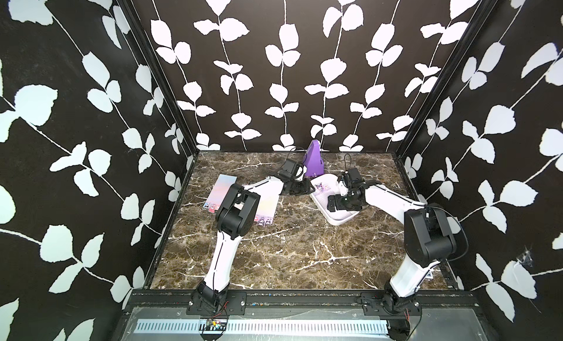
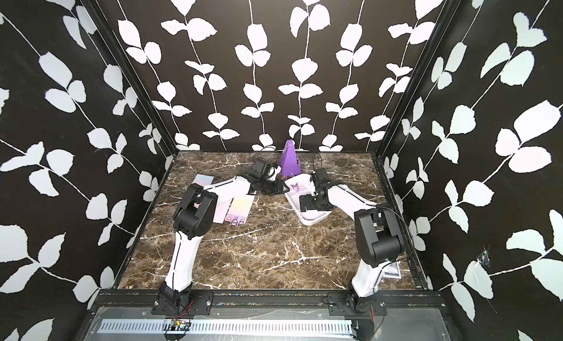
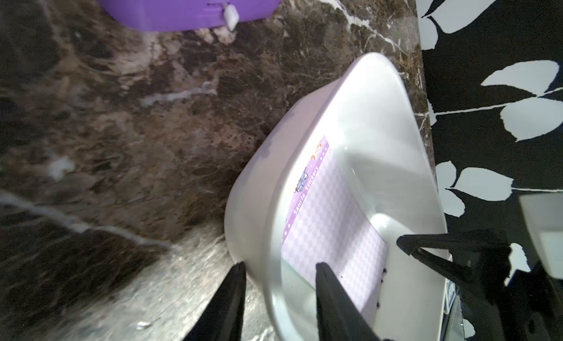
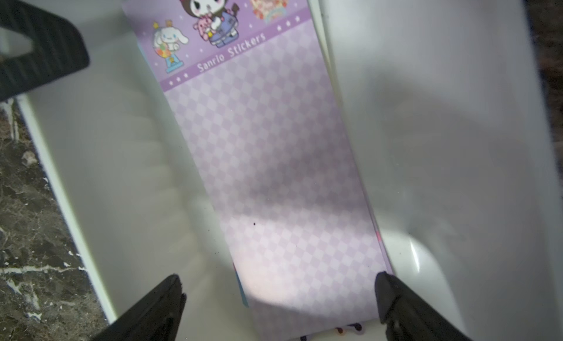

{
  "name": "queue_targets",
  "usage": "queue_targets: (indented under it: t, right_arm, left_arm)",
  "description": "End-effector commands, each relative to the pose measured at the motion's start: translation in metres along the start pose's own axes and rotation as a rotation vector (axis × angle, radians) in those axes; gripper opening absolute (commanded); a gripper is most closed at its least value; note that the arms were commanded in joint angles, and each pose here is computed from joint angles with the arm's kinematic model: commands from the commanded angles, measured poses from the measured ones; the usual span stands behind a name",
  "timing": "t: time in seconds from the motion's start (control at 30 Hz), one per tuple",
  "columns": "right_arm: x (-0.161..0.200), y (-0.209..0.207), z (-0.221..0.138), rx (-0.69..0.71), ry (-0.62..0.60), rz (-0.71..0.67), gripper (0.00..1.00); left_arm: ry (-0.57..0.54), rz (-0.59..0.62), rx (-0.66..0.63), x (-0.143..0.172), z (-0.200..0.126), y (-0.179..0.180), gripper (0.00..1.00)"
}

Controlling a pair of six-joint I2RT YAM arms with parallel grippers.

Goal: Take the stickers out of the storage box
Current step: Adjust the storage box at the center of the board.

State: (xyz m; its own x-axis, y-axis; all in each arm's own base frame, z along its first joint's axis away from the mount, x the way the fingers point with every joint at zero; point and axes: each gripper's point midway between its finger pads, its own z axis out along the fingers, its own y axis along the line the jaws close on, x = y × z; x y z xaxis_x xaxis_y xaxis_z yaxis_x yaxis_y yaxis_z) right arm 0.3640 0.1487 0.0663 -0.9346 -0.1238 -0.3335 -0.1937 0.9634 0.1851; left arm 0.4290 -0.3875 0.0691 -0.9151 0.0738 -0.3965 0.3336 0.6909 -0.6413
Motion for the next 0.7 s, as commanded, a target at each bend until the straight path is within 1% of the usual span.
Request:
queue_targets:
  t: [0.0, 0.17, 0.27, 0.37, 0.67]
  right_arm:
    - [-0.003, -0.002, -0.004, 0.018, -0.017, 0.005, 0.99]
    - [-0.028, -0.003, -0.002, -0.008, -0.049, 0.021, 0.99]
    - [-0.035, -0.007, 0.009, -0.02, -0.028, 0.039, 0.99]
    - [-0.042, -0.008, 0.019, -0.067, -0.041, 0.085, 0.99]
    - [-0.034, -0.02, 0.039, -0.028, -0.007, 0.09, 0.99]
  left_arm:
    - [0.008, 0.012, 0.03, 0.0, 0.0, -0.014, 0.4]
    - [0.02, 0.01, 0.029, 0.004, 0.001, -0.014, 0.4]
    - [0.029, 0.019, 0.03, 0.009, 0.004, -0.017, 0.4]
    - [0.035, 0.016, 0.025, 0.012, 0.006, -0.014, 0.4]
    - [0.042, 0.017, 0.034, 0.013, 0.009, -0.014, 0.4]
